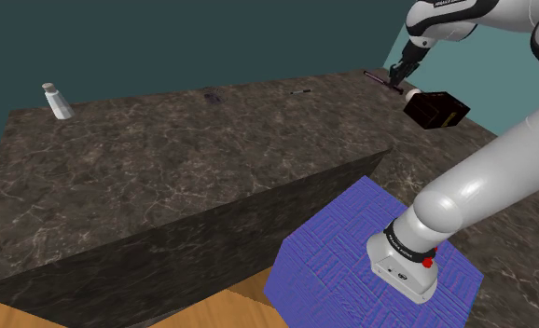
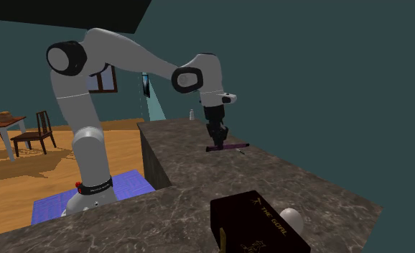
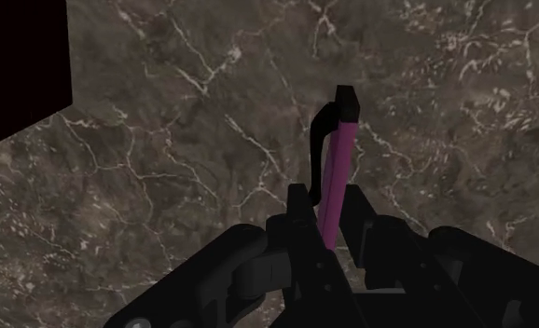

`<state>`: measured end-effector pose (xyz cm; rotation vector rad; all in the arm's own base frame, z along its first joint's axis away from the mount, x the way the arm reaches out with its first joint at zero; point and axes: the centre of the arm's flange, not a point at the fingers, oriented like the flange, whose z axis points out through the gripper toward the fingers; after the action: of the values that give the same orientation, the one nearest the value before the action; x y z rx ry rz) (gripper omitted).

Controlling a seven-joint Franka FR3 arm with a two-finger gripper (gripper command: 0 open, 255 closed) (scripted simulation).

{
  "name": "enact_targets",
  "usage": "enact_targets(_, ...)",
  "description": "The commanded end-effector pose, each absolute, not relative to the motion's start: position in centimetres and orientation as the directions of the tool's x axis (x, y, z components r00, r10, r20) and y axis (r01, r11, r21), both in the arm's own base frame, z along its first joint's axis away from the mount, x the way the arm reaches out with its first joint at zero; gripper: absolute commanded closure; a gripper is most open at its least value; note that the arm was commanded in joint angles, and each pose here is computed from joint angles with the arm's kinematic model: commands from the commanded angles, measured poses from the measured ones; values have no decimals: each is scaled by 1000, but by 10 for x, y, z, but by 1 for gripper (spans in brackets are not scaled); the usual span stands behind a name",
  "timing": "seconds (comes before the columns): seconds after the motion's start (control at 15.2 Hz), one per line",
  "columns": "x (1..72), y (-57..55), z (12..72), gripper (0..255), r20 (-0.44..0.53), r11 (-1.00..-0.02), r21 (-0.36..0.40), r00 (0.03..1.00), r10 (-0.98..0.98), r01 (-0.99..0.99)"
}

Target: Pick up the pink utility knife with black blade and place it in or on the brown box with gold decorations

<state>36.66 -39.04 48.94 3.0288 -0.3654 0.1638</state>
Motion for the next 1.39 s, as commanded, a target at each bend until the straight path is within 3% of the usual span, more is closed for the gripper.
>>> enact_targets(0.0,368,-391,501,255,116,-968,73,966,-232,-241)
enact_targets(1.32,228,-566,527,255,116,-968,73,966,-232,-241)
